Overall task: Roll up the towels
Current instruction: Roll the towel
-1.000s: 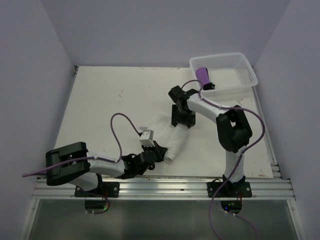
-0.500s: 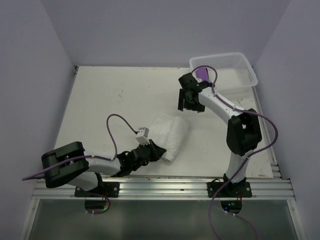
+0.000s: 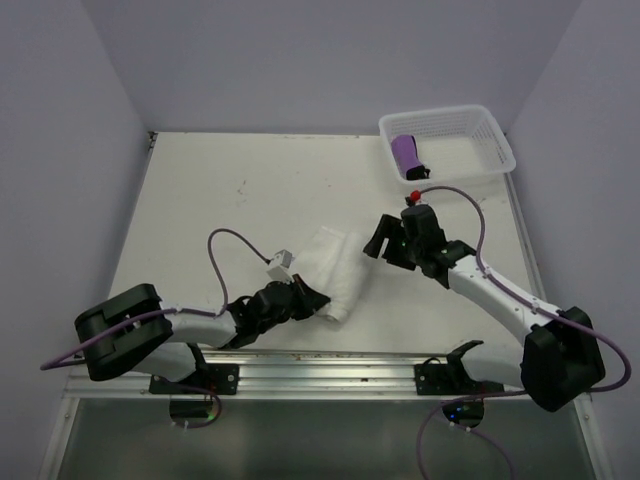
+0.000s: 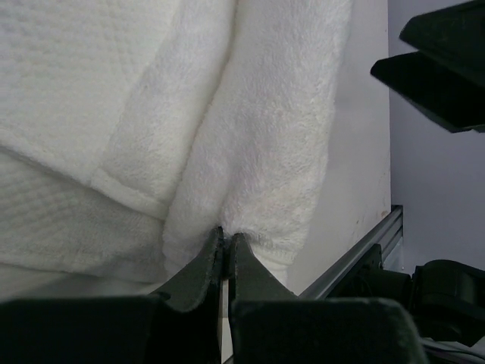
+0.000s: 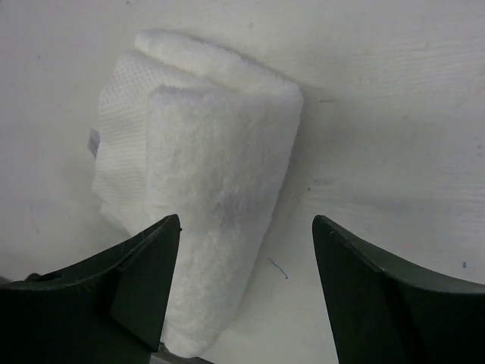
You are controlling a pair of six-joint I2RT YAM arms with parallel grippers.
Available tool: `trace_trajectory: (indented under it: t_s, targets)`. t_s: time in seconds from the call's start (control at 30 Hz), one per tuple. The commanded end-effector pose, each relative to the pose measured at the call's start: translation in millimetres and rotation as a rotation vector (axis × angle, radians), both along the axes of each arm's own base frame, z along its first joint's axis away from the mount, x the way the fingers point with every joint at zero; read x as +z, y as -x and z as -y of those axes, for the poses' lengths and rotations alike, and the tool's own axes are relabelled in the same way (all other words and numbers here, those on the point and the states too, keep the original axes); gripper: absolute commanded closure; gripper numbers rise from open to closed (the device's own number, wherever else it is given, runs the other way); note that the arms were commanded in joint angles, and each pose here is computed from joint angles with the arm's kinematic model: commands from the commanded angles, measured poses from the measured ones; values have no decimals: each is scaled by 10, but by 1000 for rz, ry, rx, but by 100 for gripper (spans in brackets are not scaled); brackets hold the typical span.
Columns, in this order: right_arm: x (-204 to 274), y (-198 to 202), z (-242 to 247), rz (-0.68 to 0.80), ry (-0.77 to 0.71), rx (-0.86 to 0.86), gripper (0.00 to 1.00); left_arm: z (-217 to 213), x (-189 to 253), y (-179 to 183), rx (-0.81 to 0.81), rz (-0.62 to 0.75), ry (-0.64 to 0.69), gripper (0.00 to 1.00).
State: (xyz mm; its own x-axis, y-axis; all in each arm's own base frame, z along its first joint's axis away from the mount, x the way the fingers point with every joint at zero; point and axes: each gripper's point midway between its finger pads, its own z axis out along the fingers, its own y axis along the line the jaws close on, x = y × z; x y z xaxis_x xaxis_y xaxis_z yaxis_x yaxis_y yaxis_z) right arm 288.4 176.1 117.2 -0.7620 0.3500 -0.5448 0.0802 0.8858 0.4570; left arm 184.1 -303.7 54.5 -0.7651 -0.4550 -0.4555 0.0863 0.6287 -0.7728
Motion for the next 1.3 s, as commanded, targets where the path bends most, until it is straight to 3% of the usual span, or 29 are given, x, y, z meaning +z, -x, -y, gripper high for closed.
trace_trajectory:
  t_s: [0.0,0.3,0.53,0.83,0.97,1.17,1.27]
  targets:
    - [212,47,-349,81,-262,68,25,-222,-348,168,-2,-126,-76,100]
    - [28,407,-660,112,-505,119,12,-232,-313,157,13,-156,-8,100]
    - [-192,484,-975,51,-507,168,8,-238,-298,172,14,-178,14,100]
    - [-451,450,-891,5,-408,100,9,-414,-233,163,78,-183,78,100]
    - [-386,476,-891,29,-415,126,1,-453,-246,167,90,-198,90,100]
    - [-457,512,-1052,23,-485,143,2,-469,-280,213,94,-229,136,100]
    - [-543,493,-1143,22,-475,135,9,-459,-283,228,90,-237,154,100]
